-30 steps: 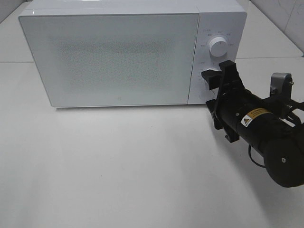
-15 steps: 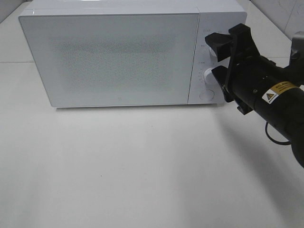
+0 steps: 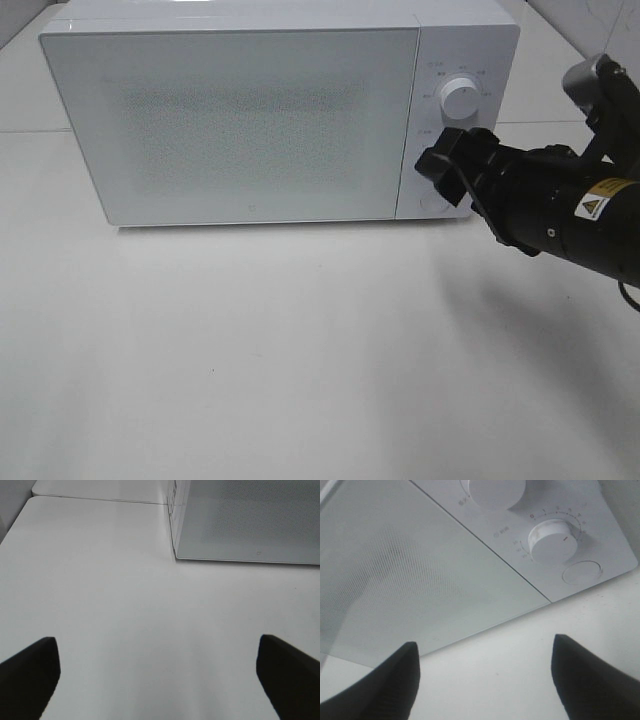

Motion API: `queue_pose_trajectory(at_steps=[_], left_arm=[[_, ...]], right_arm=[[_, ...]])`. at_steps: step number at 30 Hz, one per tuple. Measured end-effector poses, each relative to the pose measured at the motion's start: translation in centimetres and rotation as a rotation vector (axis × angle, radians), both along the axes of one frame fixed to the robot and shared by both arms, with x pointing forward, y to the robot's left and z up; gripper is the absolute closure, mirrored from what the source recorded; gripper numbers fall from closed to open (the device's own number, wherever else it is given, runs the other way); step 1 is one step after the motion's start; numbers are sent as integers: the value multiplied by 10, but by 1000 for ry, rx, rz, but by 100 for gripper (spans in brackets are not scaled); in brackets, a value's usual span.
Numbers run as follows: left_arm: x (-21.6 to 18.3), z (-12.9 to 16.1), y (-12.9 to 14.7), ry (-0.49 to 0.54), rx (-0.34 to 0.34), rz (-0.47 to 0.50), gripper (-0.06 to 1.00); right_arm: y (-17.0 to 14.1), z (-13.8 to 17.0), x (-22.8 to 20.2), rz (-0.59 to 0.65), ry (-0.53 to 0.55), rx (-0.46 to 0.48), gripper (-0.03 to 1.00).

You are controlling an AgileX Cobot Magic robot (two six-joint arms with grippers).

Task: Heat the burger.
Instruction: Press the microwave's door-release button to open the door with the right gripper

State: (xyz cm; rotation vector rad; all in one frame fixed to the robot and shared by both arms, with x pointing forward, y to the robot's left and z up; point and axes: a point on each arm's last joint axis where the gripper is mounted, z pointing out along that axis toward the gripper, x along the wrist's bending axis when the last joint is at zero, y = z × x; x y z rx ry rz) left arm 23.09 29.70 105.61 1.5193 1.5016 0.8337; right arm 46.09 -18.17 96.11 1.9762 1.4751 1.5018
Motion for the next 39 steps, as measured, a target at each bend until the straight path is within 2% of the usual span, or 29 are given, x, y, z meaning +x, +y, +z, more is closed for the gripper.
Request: queue_pose_trajectory(at_steps=[1, 3, 4, 5, 6, 7, 9, 10, 11, 13, 14, 16, 18, 23, 25, 27, 33, 39], left_arm=[[0, 0, 0, 0, 0, 0, -5], [0, 0, 0, 0, 0, 0, -5], [0, 0, 0, 0, 0, 0, -5], [0, 0, 0, 0, 0, 0, -5], [0, 0, 0, 0, 0, 0, -5], [0, 0, 0, 0, 0, 0, -5], [0, 0, 0, 0, 0, 0, -5], [0, 0, 0, 0, 0, 0, -5], [0, 0, 0, 0, 0, 0, -5], [0, 0, 0, 0, 0, 0, -5], [0, 0, 0, 0, 0, 0, -5], [0, 0, 0, 0, 0, 0, -5], [0, 0, 0, 0, 0, 0, -5], [0, 0, 0, 0, 0, 0, -5], [0, 0, 0, 0, 0, 0, -5], [0, 0, 0, 0, 0, 0, -5], [0, 0, 0, 0, 0, 0, -5], [0, 0, 0, 0, 0, 0, -5]], right_arm=[[-3, 4, 0, 39, 19, -83, 31], [-4, 6, 0, 56, 28, -114, 31], [-7, 12, 1, 95, 54, -184, 31], [-7, 12, 1, 95, 54, -184, 31], [-11, 18, 0, 134, 89, -241, 31], [-11, 18, 0, 134, 89, -241, 31], [-16, 27, 0, 195, 128, -323, 31], [-16, 27, 0, 195, 128, -323, 31], [-19, 34, -2, 252, 165, -377, 31], [-20, 38, -3, 276, 179, -399, 31], [-22, 44, -7, 336, 224, -441, 31], [-23, 48, -9, 367, 244, -463, 31], [-25, 62, -14, 452, 294, -519, 31], [-30, 82, -29, 547, 388, -592, 31], [-32, 85, -32, 555, 394, -604, 31], [-41, 96, -51, 582, 418, -643, 31], [-51, 109, -70, 571, 400, -676, 31], [-68, 130, -102, 506, 316, -704, 31]])
